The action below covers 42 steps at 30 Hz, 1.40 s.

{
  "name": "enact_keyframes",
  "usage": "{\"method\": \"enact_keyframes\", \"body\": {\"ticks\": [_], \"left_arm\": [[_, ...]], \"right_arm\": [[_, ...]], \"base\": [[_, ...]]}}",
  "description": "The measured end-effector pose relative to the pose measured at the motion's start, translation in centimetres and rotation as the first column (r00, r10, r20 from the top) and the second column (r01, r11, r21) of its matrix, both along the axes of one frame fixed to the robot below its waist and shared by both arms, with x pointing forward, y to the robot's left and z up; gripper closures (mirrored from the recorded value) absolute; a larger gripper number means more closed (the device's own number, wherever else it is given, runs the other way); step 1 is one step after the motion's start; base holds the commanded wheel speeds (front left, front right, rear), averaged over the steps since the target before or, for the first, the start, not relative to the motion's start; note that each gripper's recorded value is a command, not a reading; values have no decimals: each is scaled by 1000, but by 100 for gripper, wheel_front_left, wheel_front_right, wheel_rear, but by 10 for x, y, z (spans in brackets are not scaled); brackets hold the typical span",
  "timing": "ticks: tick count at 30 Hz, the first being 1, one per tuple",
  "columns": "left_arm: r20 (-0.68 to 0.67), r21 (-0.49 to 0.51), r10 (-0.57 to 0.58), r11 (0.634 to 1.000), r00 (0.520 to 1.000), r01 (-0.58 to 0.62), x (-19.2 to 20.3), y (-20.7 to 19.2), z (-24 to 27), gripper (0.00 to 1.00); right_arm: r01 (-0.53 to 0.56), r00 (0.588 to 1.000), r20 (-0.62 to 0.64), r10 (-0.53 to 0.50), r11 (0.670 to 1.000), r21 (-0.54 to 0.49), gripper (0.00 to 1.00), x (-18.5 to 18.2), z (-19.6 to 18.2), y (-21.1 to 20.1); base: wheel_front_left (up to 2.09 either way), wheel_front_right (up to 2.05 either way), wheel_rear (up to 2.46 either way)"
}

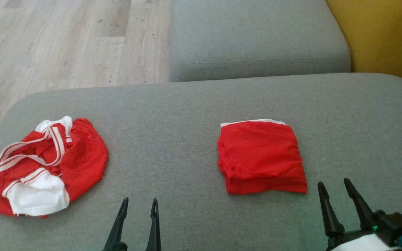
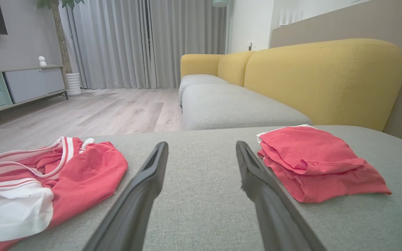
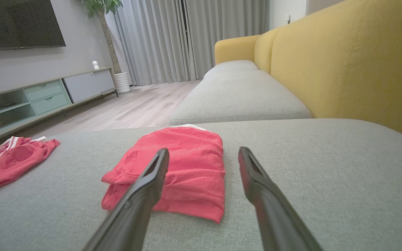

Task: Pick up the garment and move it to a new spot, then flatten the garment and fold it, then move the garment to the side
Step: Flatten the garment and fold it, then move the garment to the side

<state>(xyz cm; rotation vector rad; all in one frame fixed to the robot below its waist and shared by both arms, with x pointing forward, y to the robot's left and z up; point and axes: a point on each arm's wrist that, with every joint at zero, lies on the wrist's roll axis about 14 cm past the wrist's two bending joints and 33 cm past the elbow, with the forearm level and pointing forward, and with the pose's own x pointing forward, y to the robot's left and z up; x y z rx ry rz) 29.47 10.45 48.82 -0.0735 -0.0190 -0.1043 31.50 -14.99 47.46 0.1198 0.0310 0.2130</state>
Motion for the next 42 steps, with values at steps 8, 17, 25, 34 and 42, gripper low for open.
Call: {"method": "enact_keyframes", "body": {"ticks": [8,17,25,34,42], "left_arm": [[7,-2,31,1000,1000,-31,-3,11,1,0],[-3,-1,27,1000,1000,-27,-3,12,-2,0],[-11,3,28,1000,1000,-28,-2,13,-4,0],[-17,11,26,1000,1000,-26,-2,13,-7,0],[-24,11,25,1000,999,-25,-2,13,-9,0]], "right_arm": [[8,1000,16,-8,1000,9,0,2,5,2],[11,1000,-16,-11,1000,24,0,-2,-5,6],[15,999,-34,-14,1000,22,0,-4,-10,5],[17,999,-40,-16,1000,22,0,-4,-12,4],[15,999,-51,-14,1000,21,0,-4,-15,5]], "base": [[0,0,0],[0,0,0],[0,0,0],[0,0,0],[0,0,0]]}}
